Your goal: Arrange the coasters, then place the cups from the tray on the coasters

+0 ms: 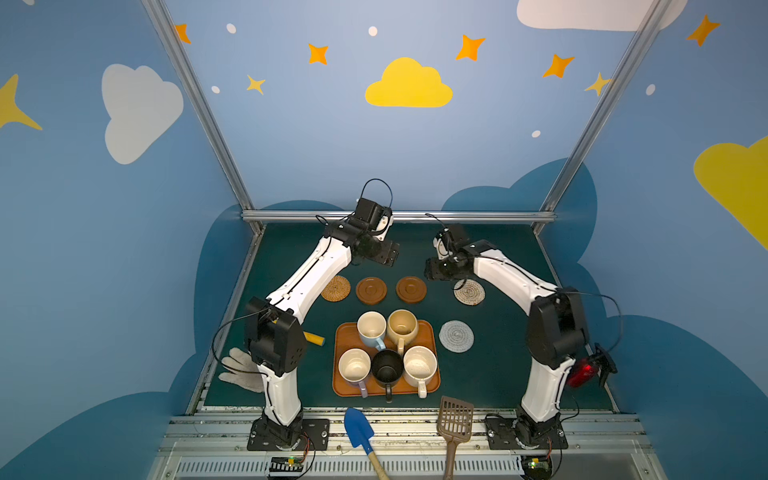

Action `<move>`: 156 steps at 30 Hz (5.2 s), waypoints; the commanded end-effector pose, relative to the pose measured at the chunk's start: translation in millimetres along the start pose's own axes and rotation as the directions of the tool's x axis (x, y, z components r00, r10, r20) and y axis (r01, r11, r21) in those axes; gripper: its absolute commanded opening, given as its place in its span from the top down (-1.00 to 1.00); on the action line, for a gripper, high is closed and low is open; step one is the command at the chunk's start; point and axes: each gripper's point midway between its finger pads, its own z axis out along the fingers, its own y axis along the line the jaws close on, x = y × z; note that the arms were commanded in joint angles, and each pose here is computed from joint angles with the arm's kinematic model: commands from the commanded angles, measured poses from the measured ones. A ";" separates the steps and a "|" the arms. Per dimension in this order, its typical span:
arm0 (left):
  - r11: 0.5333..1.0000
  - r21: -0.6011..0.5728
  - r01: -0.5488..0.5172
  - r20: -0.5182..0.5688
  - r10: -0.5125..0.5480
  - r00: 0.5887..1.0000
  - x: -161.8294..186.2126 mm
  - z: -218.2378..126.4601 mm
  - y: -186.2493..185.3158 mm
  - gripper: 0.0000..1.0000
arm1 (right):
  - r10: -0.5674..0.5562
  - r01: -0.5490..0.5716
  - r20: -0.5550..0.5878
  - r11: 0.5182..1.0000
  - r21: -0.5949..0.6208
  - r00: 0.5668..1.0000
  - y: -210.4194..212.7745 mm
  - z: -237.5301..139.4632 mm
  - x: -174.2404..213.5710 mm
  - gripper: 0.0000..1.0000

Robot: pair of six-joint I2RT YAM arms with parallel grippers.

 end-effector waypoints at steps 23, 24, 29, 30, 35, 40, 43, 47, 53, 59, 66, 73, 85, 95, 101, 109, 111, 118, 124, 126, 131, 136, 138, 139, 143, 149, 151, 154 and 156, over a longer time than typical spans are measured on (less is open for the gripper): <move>0.753 0.408 -0.516 -0.178 0.620 0.764 107.5 134.0 -202.7 -0.77 | 0.422 -0.422 -0.094 0.906 0.025 0.902 -121.6 -46.1 141.4 -0.26; 0.765 0.385 -0.516 -0.190 0.613 0.767 107.3 139.0 -199.3 -0.77 | 0.416 -0.418 -0.099 0.908 0.004 0.904 -117.6 -46.8 137.5 -0.21; 0.850 0.310 -0.426 -0.188 0.494 0.849 91.5 141.9 -180.0 -0.75 | 0.356 -0.361 -0.201 0.933 0.015 0.913 -96.5 -29.8 158.1 -0.13; 0.862 0.306 -0.404 -0.184 0.469 0.864 89.2 140.4 -176.5 -0.74 | 0.347 -0.351 -0.211 0.936 0.022 0.914 -92.8 -25.7 164.3 -0.13; 0.910 0.280 -0.306 -0.162 0.359 0.919 80.7 128.2 -156.5 -0.73 | 0.337 -0.333 -0.256 0.941 0.058 0.906 -78.4 -9.8 194.1 -0.21; 0.929 0.278 -0.243 -0.154 0.293 0.944 75.4 121.0 -138.7 -0.73 | 0.310 -0.298 -0.318 0.951 0.087 0.896 -70.6 5.2 207.4 -0.23; 0.941 0.277 -0.197 -0.144 0.243 0.959 68.8 116.2 -131.3 -0.73 | 0.296 -0.267 -0.353 0.955 0.129 0.888 -67.6 12.0 217.4 -0.22; 0.957 0.253 -0.143 -0.123 0.178 0.976 58.4 104.4 -118.4 -0.73 | 0.281 -0.238 -0.389 0.959 0.157 0.877 -60.9 18.8 227.6 -0.21; 0.984 0.176 -0.033 -0.128 0.056 0.990 49.2 85.3 -84.8 -0.74 | 0.247 -0.125 -0.391 0.942 0.312 0.886 -83.2 27.4 216.5 -0.20; 0.988 0.145 0.049 -0.097 -0.035 0.995 45.1 60.8 -55.5 -0.74 | 0.208 -0.065 -0.414 0.941 0.331 0.886 -83.0 44.6 188.9 -0.07; 0.989 0.123 0.077 -0.058 -0.071 0.996 44.4 35.5 -38.9 -0.75 | 0.208 -0.057 -0.422 0.937 0.344 0.883 -89.2 64.0 165.2 -0.06; 0.993 0.082 0.088 -0.035 -0.085 0.996 49.2 18.3 -25.3 -0.75 | 0.219 -0.083 -0.393 0.939 0.333 0.893 -95.9 79.9 130.9 -0.07; 0.996 0.013 0.092 -0.023 -0.092 0.996 62.6 -0.4 -3.8 -0.75 | 0.227 -0.099 -0.384 0.941 0.324 0.895 -101.7 94.5 95.1 -0.13; 0.995 0.011 0.099 -0.030 -0.099 0.995 71.4 -1.2 -2.2 -0.76 | 0.215 -0.121 -0.347 0.954 0.274 0.913 -101.5 91.4 77.3 -0.34; 0.995 0.005 0.101 -0.017 -0.101 0.995 69.7 -4.7 -0.6 -0.76 | 0.236 -0.161 -0.333 0.958 0.238 0.913 -109.7 92.2 67.7 -0.40; 0.995 0.007 0.096 -0.005 -0.096 0.995 66.4 -9.8 -1.4 -0.76 | 0.201 -0.150 -0.301 0.971 0.184 0.932 -101.7 82.8 53.2 -0.41; 0.996 0.000 0.094 0.002 -0.094 0.996 64.5 -13.8 -0.4 -0.76 | 0.209 -0.167 -0.279 0.972 0.165 0.937 -98.7 75.9 48.8 -0.41; 0.988 0.019 0.154 0.033 -0.155 0.987 57.8 -41.6 1.6 -0.76 | 0.189 -0.176 -0.180 0.981 0.087 0.965 -75.9 23.8 34.7 -0.40; 0.959 0.065 0.276 0.025 -0.278 0.960 72.1 -78.2 0.7 -0.95 | 0.110 -0.109 -0.032 0.993 0.036 0.993 -57.0 -42.8 27.6 -0.45; 0.946 0.058 0.319 0.016 -0.320 0.947 85.7 -90.4 0.3 -0.97 | 0.075 -0.079 0.064 0.995 0.058 0.995 -56.4 -66.7 24.8 -0.49; 0.889 0.066 0.452 -0.006 -0.453 0.892 123.3 -106.5 -7.1 -0.99 | 0.165 -0.147 0.116 0.978 -0.148 0.979 -36.8 -110.3 37.6 -0.90; 0.875 0.044 0.483 -0.022 -0.482 0.876 160.1 -117.2 -14.3 -1.00 | 0.150 -0.156 -0.044 0.941 -0.300 0.988 -6.8 -116.0 71.5 -0.90; 0.863 0.001 0.505 -0.022 -0.505 0.863 177.7 -122.7 -10.9 -0.99 | 0.135 -0.140 -0.036 0.946 -0.292 0.990 -0.9 -113.7 85.1 -0.88; 0.859 -0.004 0.511 -0.027 -0.511 0.859 184.6 -123.4 -12.8 -0.99 | 0.109 -0.111 -0.026 0.952 -0.286 0.994 3.2 -112.3 90.9 -0.89; 0.851 -0.036 0.524 -0.049 -0.525 0.850 217.2 -116.9 -24.8 -0.99 | 0.089 -0.098 -0.046 0.953 -0.286 0.995 11.1 -102.5 115.6 -0.89; 0.851 -0.069 0.521 -0.019 -0.523 0.852 230.7 -103.0 -24.8 -0.97 | 0.118 -0.137 -0.079 0.938 -0.319 0.990 16.8 -92.8 133.8 -0.86; 0.854 -0.057 0.518 -0.009 -0.519 0.855 228.7 -95.1 -27.1 -0.89 | 0.115 -0.138 -0.087 0.937 -0.320 0.989 18.1 -90.0 138.4 -0.86; 0.855 -0.001 0.519 0.008 -0.519 0.855 217.5 -78.2 -36.2 -0.82 | 0.127 -0.151 -0.096 0.938 -0.312 0.987 16.5 -85.8 144.8 -0.86; 0.862 -0.003 0.507 0.010 -0.507 0.862 210.1 -70.2 -39.1 -0.80 | 0.132 -0.156 -0.099 0.938 -0.311 0.986 16.0 -85.2 147.0 -0.86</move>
